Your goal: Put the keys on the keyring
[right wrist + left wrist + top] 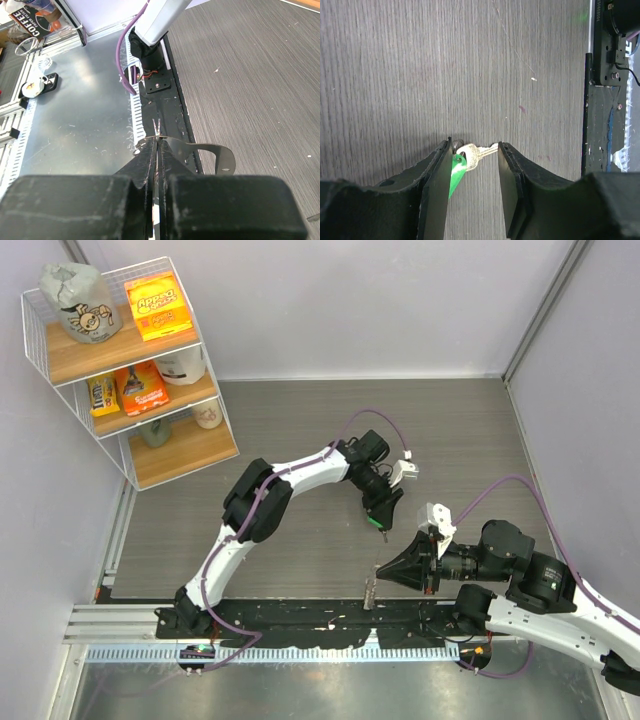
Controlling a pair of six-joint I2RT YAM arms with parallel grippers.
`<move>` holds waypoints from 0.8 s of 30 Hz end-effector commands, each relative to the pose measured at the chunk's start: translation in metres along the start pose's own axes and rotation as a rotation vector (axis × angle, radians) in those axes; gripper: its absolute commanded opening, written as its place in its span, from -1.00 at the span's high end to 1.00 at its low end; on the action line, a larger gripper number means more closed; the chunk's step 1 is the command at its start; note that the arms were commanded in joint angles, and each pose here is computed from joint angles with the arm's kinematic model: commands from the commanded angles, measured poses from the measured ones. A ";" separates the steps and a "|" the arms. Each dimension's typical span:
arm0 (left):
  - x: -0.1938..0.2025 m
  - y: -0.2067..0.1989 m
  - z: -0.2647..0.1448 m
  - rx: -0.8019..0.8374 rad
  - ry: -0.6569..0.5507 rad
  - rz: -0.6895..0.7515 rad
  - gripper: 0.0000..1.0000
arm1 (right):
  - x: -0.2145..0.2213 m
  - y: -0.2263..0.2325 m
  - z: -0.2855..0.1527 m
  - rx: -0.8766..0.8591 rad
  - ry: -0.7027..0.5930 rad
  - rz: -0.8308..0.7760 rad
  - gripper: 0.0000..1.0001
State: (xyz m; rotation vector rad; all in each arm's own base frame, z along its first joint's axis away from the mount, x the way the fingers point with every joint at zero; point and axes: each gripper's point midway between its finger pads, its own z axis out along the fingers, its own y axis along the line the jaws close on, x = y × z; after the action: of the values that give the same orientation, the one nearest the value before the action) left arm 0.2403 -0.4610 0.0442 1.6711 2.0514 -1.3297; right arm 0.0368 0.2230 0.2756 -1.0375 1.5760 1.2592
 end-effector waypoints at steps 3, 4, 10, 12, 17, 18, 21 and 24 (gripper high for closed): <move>0.002 0.000 0.009 0.026 -0.004 -0.006 0.09 | -0.017 0.008 0.000 -0.037 -0.059 -0.038 0.90; 0.002 -0.001 0.010 0.027 -0.003 -0.006 0.10 | -0.017 0.008 0.000 -0.035 -0.057 -0.036 0.89; 0.006 0.001 0.011 0.029 0.006 -0.018 0.21 | -0.017 0.008 0.000 -0.036 -0.057 -0.037 0.89; 0.007 0.001 0.011 0.028 0.007 -0.017 0.27 | -0.017 0.008 -0.001 -0.036 -0.057 -0.039 0.89; 0.011 0.001 0.012 0.032 0.019 -0.026 0.43 | -0.017 0.008 -0.001 -0.036 -0.058 -0.036 0.90; 0.011 0.001 0.012 0.032 0.019 -0.024 0.48 | -0.018 0.008 -0.001 -0.034 -0.060 -0.037 0.90; 0.010 0.000 0.010 0.029 0.021 -0.019 0.93 | -0.018 0.008 -0.001 -0.032 -0.061 -0.038 0.89; 0.006 -0.006 0.006 0.028 0.013 -0.004 1.00 | -0.018 0.007 0.000 -0.031 -0.054 -0.035 0.90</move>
State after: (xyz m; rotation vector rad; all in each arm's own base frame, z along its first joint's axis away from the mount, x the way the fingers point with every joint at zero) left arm 0.2358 -0.4597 0.0284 1.6700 2.0990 -1.3458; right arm 0.0356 0.2230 0.2755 -1.0435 1.5745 1.2643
